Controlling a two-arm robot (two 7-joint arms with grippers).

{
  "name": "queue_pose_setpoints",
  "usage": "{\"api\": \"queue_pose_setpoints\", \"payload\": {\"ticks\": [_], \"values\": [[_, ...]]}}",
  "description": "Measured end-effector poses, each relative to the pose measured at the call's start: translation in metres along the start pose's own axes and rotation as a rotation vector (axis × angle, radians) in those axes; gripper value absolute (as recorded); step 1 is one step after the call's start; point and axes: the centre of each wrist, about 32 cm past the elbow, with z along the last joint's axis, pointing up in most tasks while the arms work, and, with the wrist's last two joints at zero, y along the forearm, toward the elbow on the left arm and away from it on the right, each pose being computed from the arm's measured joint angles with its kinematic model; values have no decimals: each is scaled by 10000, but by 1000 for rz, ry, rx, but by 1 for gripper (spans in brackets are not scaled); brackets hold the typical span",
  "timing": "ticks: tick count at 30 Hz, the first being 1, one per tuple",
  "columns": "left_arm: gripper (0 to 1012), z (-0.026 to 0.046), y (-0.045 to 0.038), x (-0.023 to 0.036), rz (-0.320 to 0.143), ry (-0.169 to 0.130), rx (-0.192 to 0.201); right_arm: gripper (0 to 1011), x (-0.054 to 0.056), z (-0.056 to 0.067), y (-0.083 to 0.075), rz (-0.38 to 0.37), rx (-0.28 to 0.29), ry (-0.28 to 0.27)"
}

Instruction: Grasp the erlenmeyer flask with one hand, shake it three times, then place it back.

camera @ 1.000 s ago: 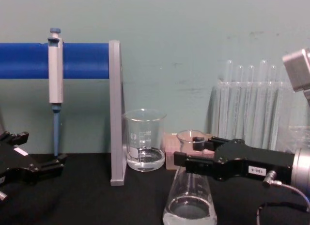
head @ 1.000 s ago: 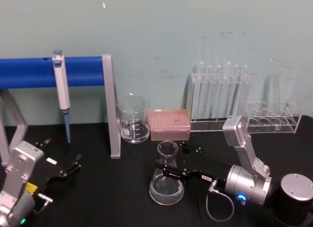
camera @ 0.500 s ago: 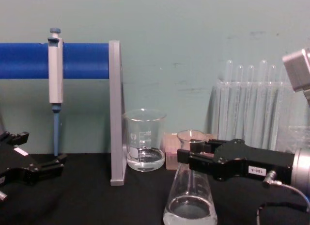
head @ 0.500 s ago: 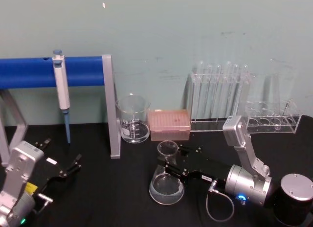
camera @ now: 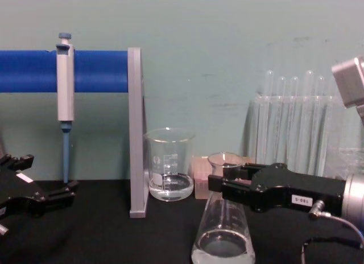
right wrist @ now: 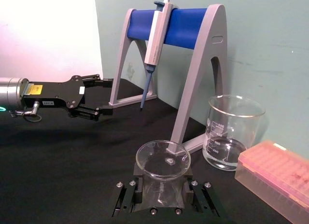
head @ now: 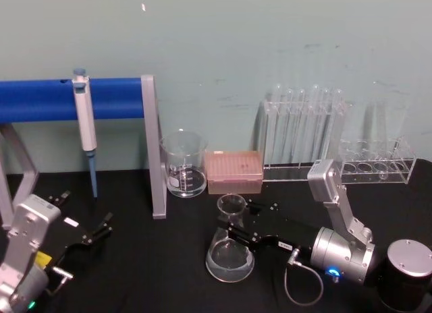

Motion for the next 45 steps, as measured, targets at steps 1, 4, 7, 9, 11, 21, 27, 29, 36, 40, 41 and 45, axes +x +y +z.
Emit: {"api": "queue_pose_setpoints", "payload": {"ticks": [1, 4, 7, 9, 11, 21, 27, 29, 36, 40, 41, 45], "values": [[1001, 0, 0, 0, 0, 0, 0, 450, 0, 0, 0, 0, 0, 0], [1001, 0, 0, 0, 0, 0, 0, 449, 0, 0, 0, 0, 0, 0], [1001, 0, 0, 0, 0, 0, 0, 449, 0, 0, 0, 0, 0, 0], [1001, 0, 0, 0, 0, 0, 0, 449, 8, 2, -10, -4, -1, -1], [1001, 0, 0, 0, 0, 0, 0, 449, 18, 17, -25, -8, 2, -4], [1001, 0, 0, 0, 0, 0, 0, 449, -16, 133, -34, 1, 48, -24], [1001, 0, 0, 0, 0, 0, 0, 449, -35, 237, -48, -13, 84, -35], [1001, 0, 0, 0, 0, 0, 0, 449, -46, 281, -55, -21, 96, -39], [1001, 0, 0, 0, 0, 0, 0, 449, -81, 386, -77, -43, 119, -48], [1001, 0, 0, 0, 0, 0, 0, 449, -105, 426, -83, -52, 124, -52], [1001, 0, 0, 0, 0, 0, 0, 449, -107, 428, -83, -53, 123, -53], [1001, 0, 0, 0, 0, 0, 0, 449, -113, 430, -84, -56, 121, -53]]}}
